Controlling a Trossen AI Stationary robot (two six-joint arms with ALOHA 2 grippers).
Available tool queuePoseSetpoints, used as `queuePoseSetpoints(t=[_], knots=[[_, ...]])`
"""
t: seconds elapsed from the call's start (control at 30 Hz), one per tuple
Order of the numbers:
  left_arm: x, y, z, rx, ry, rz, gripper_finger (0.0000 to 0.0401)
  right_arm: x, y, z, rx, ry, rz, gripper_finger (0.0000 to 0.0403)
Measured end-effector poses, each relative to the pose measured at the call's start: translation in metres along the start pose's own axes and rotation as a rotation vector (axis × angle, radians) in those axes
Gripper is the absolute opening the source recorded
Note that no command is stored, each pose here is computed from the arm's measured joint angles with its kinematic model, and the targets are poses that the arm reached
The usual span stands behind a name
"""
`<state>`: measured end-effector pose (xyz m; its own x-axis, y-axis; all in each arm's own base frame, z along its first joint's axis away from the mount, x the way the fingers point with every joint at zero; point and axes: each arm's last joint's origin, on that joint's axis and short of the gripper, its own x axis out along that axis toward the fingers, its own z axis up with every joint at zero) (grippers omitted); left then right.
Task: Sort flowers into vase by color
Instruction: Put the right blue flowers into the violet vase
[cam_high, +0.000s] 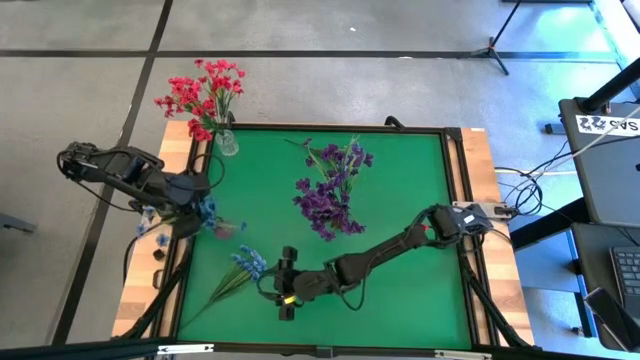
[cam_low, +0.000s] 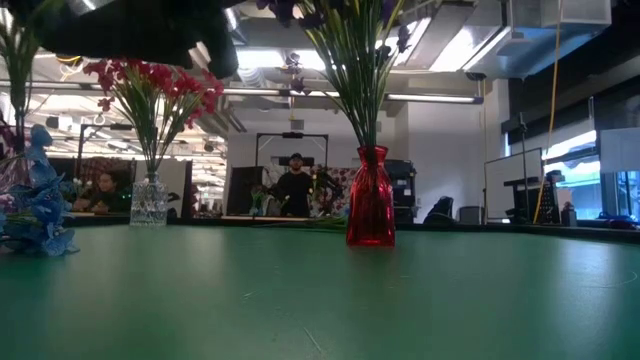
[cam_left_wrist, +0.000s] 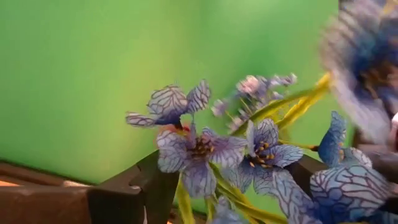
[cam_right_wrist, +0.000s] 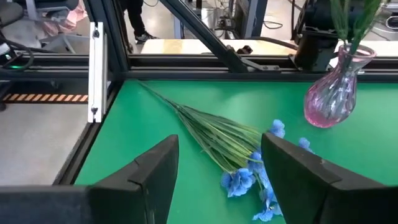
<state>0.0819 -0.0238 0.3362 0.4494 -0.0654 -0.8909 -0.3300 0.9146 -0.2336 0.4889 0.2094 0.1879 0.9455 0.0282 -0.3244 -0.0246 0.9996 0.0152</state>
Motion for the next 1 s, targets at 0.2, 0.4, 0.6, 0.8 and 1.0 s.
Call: queuePoseSetpoints(t=[0.2, 0.4, 0.6, 0.8, 1.0], knots=[[0.000, 0.000, 0.000, -0.026, 0.002, -0.002, 0.0239, 0.000, 0.000, -0.001, 0.023, 0.004, 0.000, 0.0230], [-0.002, -0.005, 0.000, -0.071, 0.073, -0.120, 0.0239, 0.000, 0.001, -0.001, 0.025, 0.009, 0.016, 0.0230], [-0.014, -0.006, 0.003, -0.092, 0.035, -0.139, 0.0236, 0.000, 0.001, -0.001, 0.036, 0.010, 0.026, 0.0230], [-0.035, -0.003, 0.006, -0.074, -0.066, -0.114, 0.0236, -0.001, 0.003, -0.001, 0.036, 0.009, 0.029, 0.0230], [-0.060, -0.001, 0.010, -0.088, -0.187, -0.113, 0.0235, -0.002, 0.006, -0.002, 0.046, 0.009, 0.034, 0.0230]])
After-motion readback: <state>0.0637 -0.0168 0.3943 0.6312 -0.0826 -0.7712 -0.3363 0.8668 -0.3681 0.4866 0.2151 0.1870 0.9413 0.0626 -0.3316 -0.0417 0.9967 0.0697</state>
